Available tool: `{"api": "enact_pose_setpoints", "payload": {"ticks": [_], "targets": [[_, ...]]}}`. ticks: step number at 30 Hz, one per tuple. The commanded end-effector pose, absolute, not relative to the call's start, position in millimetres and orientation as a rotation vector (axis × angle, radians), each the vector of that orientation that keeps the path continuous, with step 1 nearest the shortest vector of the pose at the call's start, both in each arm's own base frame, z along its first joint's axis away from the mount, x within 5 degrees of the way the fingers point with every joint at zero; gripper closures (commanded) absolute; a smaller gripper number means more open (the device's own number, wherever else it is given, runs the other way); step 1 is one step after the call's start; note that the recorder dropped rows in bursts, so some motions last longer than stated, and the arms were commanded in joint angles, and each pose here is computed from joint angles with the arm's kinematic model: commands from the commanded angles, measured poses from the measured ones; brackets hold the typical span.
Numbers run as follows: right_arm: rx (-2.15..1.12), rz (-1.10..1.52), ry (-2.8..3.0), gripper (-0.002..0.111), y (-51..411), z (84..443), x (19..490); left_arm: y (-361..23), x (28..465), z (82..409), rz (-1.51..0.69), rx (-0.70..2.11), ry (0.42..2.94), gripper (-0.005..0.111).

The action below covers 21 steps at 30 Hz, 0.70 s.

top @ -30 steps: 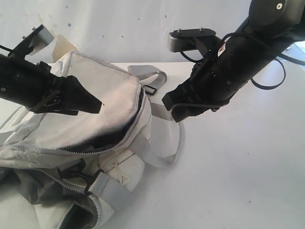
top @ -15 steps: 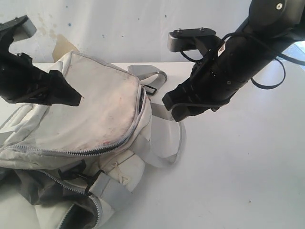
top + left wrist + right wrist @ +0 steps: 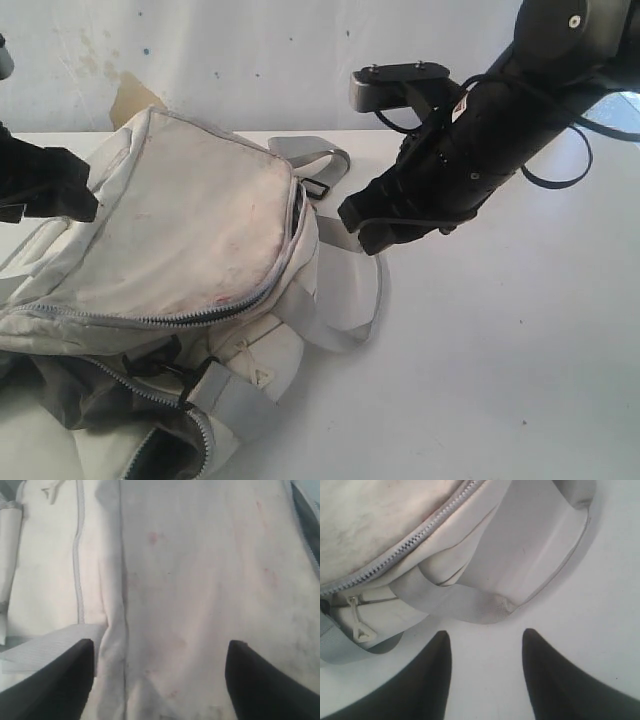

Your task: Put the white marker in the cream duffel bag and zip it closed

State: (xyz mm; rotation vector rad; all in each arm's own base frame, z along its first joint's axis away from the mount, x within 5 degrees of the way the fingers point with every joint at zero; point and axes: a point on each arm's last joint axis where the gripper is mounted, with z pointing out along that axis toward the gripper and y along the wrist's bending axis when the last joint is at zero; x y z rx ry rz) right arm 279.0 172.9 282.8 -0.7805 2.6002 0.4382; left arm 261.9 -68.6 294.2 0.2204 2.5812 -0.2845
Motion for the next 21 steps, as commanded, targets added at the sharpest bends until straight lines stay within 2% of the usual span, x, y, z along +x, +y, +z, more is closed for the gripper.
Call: {"api": "enact_pose_setpoints", "payload": {"ticks": [1, 7, 21], "targets": [[-0.774, 0.41, 2.586, 0.066, 170.4, 282.4, 282.3, -59.3, 260.8, 293.8, -0.169, 0.125, 2.617, 0.026], [-0.768, 0.41, 2.573, 0.066, 170.8, 282.9, 283.4, -53.9, 252.6, 285.5, -0.108, 0.066, 2.723, 0.026], [-0.683, 0.406, 2.461, 0.066, 176.4, 279.9, 300.1, -56.8, 255.6, 250.4, -0.176, -0.063, 2.706, 0.027]]}}
